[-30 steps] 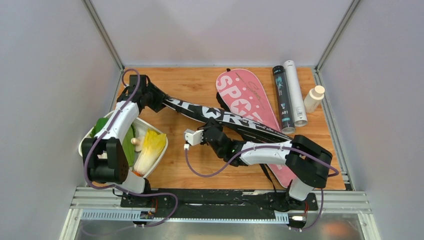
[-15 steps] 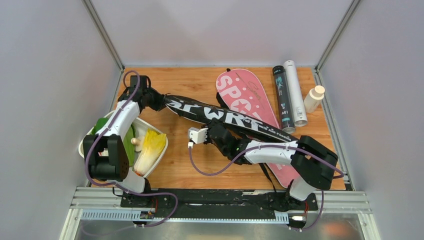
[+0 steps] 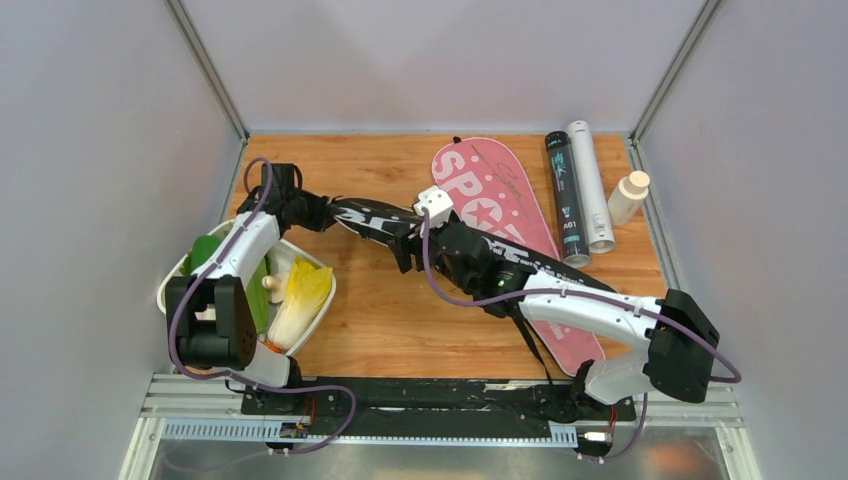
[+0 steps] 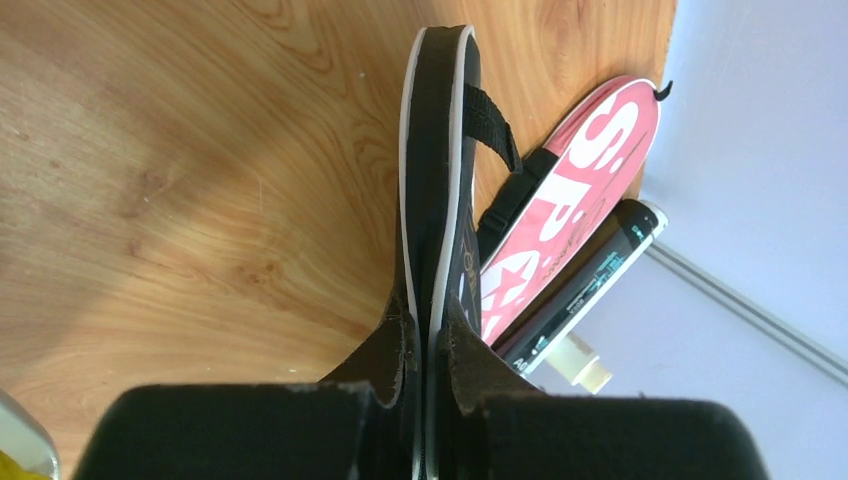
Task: Pack up the badminton gear
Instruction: Zip the racket bag at the center of the board.
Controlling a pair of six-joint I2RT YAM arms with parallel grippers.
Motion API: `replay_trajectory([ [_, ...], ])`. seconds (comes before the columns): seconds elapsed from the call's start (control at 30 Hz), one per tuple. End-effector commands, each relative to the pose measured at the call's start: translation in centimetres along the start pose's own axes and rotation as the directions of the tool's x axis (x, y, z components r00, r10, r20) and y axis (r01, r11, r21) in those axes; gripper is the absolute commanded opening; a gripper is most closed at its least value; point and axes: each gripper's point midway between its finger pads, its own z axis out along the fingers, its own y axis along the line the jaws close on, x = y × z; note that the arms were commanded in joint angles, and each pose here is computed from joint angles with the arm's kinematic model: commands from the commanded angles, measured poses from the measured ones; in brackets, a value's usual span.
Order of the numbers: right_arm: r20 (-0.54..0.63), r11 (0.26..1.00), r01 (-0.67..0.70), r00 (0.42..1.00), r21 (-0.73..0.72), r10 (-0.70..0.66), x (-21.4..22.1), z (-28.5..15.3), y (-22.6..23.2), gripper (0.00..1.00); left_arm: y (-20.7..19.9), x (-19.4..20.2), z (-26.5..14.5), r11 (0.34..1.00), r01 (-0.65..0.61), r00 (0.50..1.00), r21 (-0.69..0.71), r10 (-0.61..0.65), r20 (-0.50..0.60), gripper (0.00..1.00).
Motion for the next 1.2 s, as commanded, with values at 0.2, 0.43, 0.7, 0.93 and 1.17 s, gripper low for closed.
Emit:
replay_trajectory([
  [0.2,0.058,0.811,-0.569,0.813,-0.136,0.580,-0.4,1.8,6.0,0.54,-1.7,3.0,-2.0,0.989,0.144,0.985,0.020,-0.141,-0.100,0.00],
  [0.43,0.112,0.776,-0.623,0.768,-0.101,0.631,0.8,4.6,7.6,0.52,-1.4,3.3,-2.5,0.983,0.184,0.977,0.000,-0.183,-0.106,0.00],
  [0.7,0.167,0.761,-0.648,0.749,-0.021,0.642,1.3,7.2,7.0,0.51,-0.5,3.8,-2.6,0.975,0.219,0.968,-0.044,-0.223,-0.116,0.00],
  [0.93,0.225,0.773,-0.634,0.755,0.015,0.615,0.7,8.1,6.2,0.52,-0.1,4.5,-2.9,0.966,0.243,0.956,-0.085,-0.253,-0.150,0.00],
  [1.17,0.250,0.790,-0.608,0.778,0.072,0.576,0.0,9.1,5.3,0.52,0.3,4.9,-3.0,0.962,0.253,0.949,-0.101,-0.267,-0.165,0.00],
])
